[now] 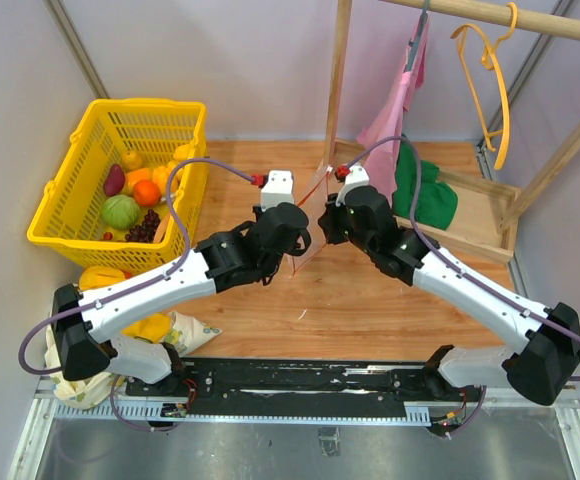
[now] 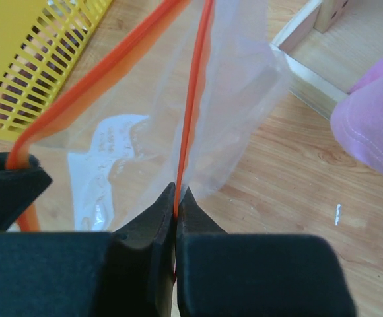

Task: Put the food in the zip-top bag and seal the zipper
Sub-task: Open the zipper of the food storage bag, then pick up the fake vegetable from the bin.

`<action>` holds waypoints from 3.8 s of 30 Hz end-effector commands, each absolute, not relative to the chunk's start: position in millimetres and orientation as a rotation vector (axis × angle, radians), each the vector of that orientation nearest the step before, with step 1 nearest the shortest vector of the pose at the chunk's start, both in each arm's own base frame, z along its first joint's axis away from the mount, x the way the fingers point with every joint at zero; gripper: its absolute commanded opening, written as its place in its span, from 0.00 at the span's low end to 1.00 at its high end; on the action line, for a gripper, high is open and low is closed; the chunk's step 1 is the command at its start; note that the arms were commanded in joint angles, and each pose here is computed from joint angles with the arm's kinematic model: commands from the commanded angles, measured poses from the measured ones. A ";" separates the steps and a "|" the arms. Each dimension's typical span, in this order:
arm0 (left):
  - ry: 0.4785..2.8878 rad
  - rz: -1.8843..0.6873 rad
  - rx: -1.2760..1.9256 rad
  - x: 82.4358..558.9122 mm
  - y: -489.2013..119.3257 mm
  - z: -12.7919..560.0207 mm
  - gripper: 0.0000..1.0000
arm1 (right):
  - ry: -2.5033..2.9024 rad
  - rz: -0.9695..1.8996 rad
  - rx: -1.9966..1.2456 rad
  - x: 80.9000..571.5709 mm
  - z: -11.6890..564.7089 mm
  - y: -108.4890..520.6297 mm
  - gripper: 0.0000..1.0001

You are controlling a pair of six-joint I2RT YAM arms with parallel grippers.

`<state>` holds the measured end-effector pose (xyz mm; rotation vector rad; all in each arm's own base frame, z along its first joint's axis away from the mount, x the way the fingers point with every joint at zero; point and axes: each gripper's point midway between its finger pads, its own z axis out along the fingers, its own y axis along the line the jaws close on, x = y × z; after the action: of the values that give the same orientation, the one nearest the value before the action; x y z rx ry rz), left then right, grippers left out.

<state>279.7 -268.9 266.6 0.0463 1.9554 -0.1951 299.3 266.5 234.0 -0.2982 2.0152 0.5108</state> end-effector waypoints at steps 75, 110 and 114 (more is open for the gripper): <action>2.003 -0.518 0.062 292.7 -269.0 259.1 0.32 | 1.935 0.178 -0.630 305.8 248.5 248.9 0.01; 1.936 0.166 -0.426 378.6 3.8 328.7 0.96 | 1.919 0.023 -0.698 304.5 249.8 249.4 0.01; 2.006 0.192 -0.515 404.7 37.4 298.3 0.97 | 1.916 0.032 -0.699 303.9 250.1 250.3 0.01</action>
<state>386.9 15.7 325.4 -0.4881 1.9182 0.1784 303.4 249.5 233.8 -0.7117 1.9492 0.0369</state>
